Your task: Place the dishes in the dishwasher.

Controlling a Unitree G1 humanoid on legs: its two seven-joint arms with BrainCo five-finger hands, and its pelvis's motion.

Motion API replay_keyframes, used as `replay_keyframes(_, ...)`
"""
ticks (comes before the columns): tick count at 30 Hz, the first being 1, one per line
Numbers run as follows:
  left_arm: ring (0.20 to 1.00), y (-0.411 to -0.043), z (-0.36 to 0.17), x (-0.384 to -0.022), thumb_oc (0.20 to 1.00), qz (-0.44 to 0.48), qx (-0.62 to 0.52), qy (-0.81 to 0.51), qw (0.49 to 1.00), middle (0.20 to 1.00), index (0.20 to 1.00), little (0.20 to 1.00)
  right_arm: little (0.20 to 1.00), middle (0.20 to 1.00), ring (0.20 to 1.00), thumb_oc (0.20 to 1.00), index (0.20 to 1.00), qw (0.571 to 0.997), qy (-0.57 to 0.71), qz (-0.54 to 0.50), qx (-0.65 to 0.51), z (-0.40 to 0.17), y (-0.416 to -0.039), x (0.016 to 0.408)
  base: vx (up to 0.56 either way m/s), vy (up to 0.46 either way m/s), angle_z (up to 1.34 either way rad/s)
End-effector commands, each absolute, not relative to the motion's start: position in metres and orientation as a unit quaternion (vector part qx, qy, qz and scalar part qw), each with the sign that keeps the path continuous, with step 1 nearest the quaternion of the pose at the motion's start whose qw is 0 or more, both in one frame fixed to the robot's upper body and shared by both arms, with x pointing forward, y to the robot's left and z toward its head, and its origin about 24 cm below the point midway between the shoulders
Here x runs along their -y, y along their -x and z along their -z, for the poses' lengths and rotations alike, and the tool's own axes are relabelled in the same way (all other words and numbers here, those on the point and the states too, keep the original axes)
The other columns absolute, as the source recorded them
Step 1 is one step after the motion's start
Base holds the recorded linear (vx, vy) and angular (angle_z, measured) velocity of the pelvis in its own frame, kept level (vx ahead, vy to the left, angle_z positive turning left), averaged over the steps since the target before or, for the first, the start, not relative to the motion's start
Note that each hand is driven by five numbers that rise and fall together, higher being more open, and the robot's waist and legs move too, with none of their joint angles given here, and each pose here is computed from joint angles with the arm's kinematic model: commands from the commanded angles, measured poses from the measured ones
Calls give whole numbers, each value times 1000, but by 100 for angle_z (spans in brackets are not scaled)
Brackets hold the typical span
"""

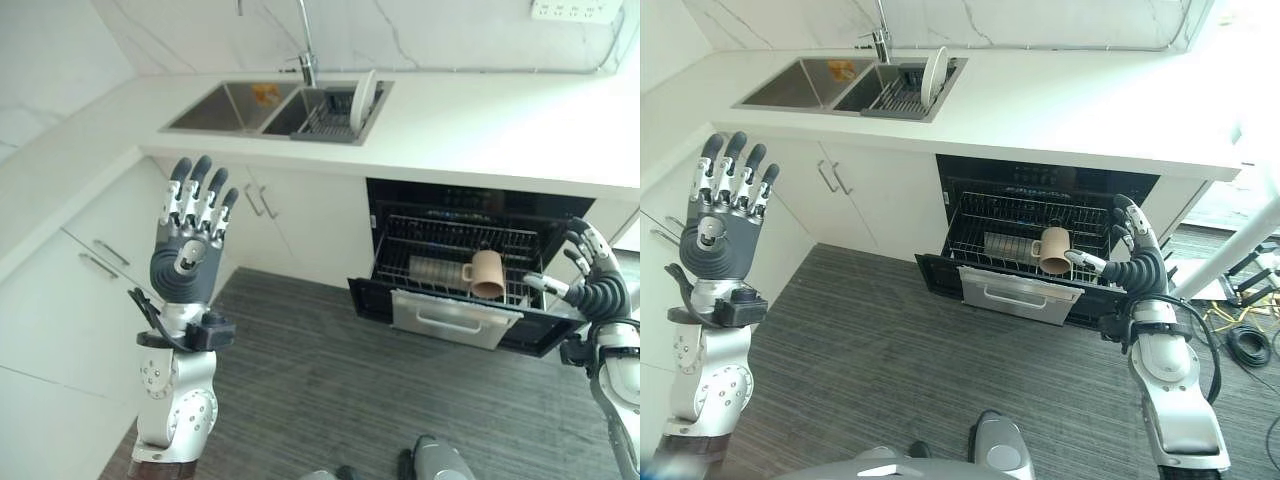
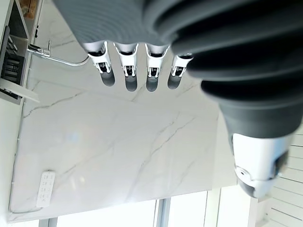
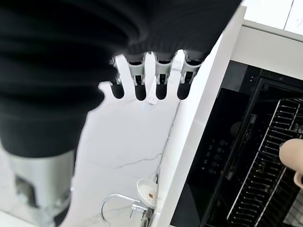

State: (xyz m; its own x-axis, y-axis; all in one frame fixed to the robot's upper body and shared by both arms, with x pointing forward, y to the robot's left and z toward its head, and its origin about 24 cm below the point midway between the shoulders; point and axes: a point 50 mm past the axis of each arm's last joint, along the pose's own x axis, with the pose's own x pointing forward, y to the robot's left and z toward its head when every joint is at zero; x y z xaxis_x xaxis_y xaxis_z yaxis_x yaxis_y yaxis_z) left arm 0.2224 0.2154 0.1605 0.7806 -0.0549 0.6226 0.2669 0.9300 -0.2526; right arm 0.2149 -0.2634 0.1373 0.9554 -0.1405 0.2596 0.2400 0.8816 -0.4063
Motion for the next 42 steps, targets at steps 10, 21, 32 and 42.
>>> replay_keyframes(10, 1000, -210, -173, -225, 1000, 83, 367, 171, 911, 1000, 1000, 1000, 1000, 1000, 1000, 1000, 1000, 946, 250, 103, 180, -176, -224, 271, 94, 330, 15)
replay_keyframes(21, 1000, -216, -191, -228, 1000, 97, 384, 125, 910, 1000, 1000, 1000, 1000, 1000, 1000, 1000, 1000, 959, 200, 79, 183, -165, -217, 256, 145, 510, -24)
replay_keyframes(32, 1000, -214, -189, -225, 1000, 85, 383, 115, 913, 1000, 1000, 1000, 1000, 1000, 1000, 1000, 1000, 961, 194, 70, 186, -161, -219, 259, 36, 72, -44)
replay_keyframes(42, 1000, -213, -188, -227, 1000, 66, 385, 129, 911, 1000, 1000, 1000, 1000, 1000, 1000, 1000, 1000, 960, 203, 67, 180, -154, -225, 254, 12, -20, -8)
